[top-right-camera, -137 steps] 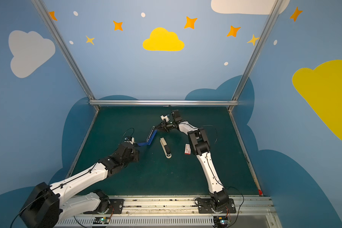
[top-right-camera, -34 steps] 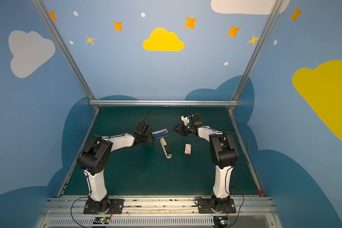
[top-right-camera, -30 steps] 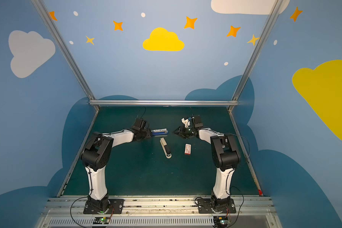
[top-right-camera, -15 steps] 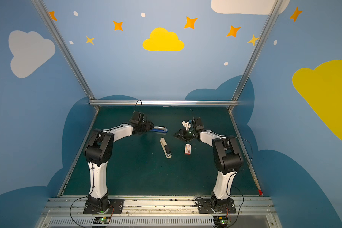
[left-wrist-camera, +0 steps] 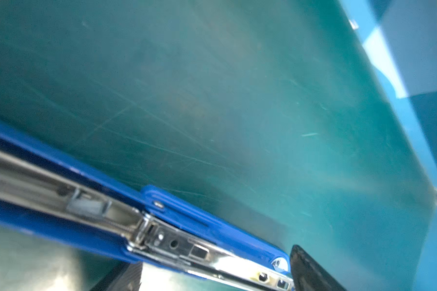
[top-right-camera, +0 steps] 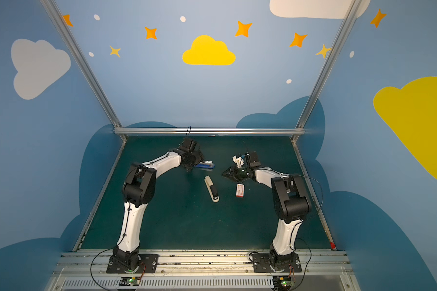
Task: Load the staples into the stapler
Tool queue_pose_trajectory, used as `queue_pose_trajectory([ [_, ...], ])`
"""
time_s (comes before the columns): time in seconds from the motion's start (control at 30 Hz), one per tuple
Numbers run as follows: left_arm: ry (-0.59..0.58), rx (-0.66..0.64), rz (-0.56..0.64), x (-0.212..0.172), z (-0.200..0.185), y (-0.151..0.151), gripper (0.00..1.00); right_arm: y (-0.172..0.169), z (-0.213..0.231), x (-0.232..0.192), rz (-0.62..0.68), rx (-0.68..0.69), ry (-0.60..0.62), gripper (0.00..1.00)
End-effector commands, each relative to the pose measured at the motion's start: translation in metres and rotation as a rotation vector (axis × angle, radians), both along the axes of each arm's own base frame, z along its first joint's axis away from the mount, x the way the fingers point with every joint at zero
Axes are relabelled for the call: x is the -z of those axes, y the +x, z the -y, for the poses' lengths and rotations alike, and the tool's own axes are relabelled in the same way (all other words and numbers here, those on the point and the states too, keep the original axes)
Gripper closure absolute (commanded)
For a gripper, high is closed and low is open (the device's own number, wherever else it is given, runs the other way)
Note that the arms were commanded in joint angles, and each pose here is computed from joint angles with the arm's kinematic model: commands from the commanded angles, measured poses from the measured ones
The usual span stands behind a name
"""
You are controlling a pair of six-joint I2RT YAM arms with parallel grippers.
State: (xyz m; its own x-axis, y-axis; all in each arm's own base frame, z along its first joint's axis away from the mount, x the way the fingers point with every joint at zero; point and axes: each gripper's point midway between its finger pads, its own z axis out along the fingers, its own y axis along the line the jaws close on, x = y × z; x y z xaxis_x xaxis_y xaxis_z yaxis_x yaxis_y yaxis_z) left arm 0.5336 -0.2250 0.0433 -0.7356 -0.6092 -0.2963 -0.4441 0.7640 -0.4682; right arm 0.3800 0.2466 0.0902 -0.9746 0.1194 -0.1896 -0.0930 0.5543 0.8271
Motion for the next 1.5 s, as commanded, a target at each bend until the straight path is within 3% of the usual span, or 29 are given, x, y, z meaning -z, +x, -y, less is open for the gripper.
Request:
queue_pose_trajectory([
  [0.0,0.092,-0.08,-0.174,0.028,-0.017,-0.021,0.12,-0.002,-0.001,-0.018,0.056,-0.014,0.018,0.72],
  [0.2,0.123,-0.074,-0.294,0.043,-0.013,-0.02,0.17,-0.004,-0.001,-0.019,0.052,-0.014,0.021,0.72],
  [0.5,0.136,-0.014,-0.407,0.057,-0.02,-0.033,0.48,-0.002,0.0,-0.019,0.048,-0.002,0.028,0.72],
  [0.97,0.304,0.019,-0.409,0.035,-0.115,-0.046,0.73,-0.003,-0.002,-0.021,0.042,0.004,0.043,0.73],
  [1.23,0.318,0.177,-0.395,0.026,-0.107,-0.079,0.82,-0.007,-0.005,-0.021,0.045,-0.005,0.042,0.72],
  [1.47,0.364,0.425,-0.383,0.017,-0.076,-0.12,0.85,-0.012,-0.012,-0.019,0.048,-0.025,0.031,0.73],
])
